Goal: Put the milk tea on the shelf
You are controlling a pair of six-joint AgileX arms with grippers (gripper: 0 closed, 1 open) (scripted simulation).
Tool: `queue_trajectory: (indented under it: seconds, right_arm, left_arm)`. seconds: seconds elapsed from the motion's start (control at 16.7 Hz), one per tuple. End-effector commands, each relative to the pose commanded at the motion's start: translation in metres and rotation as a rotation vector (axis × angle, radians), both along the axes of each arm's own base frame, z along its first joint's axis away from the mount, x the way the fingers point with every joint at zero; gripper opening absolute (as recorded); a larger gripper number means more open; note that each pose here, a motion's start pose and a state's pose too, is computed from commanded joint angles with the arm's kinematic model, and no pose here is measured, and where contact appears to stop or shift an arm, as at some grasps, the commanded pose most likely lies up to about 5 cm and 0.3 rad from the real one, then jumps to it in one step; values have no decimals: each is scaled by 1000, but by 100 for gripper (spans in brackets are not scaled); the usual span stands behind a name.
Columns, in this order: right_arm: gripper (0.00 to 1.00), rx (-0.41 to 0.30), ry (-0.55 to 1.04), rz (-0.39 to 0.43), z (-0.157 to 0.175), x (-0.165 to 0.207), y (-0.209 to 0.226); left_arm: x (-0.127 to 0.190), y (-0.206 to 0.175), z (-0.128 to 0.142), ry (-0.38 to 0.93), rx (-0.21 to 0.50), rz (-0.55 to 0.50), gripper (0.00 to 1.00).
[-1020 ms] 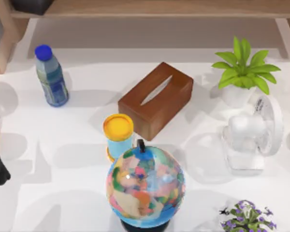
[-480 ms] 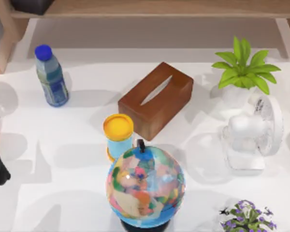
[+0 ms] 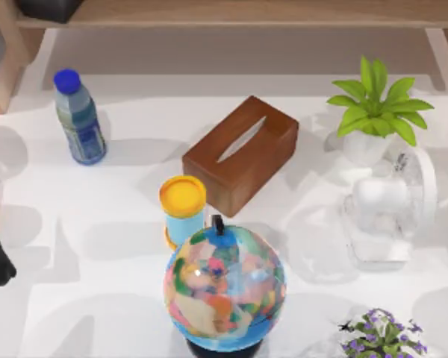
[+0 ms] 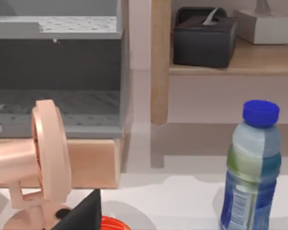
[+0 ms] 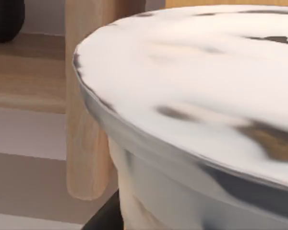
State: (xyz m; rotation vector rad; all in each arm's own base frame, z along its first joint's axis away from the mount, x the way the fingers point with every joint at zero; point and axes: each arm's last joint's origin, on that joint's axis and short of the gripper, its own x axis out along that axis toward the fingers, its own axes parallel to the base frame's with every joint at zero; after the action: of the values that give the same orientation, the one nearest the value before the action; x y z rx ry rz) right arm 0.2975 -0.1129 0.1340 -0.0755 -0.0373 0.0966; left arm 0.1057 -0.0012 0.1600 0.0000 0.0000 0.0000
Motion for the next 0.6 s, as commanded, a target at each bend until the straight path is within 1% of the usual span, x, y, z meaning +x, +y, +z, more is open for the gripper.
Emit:
queue_trajectory:
  seconds: [0.24, 0.36, 0.48, 0.6]
  right_arm:
    - [0, 29, -18, 97, 34, 40, 62]
    - [0, 49, -14, 128, 53, 56, 98]
    - [0, 68, -5, 138, 73, 70, 132]
    - [0, 83, 10, 127, 91, 82, 164]
  left_arm:
    - [0, 0, 0, 0, 0, 0, 100]
    - [0, 0, 0, 0, 0, 0, 100]
    - [0, 0, 0, 0, 0, 0, 100]
    - [0, 0, 0, 0, 0, 0, 100]
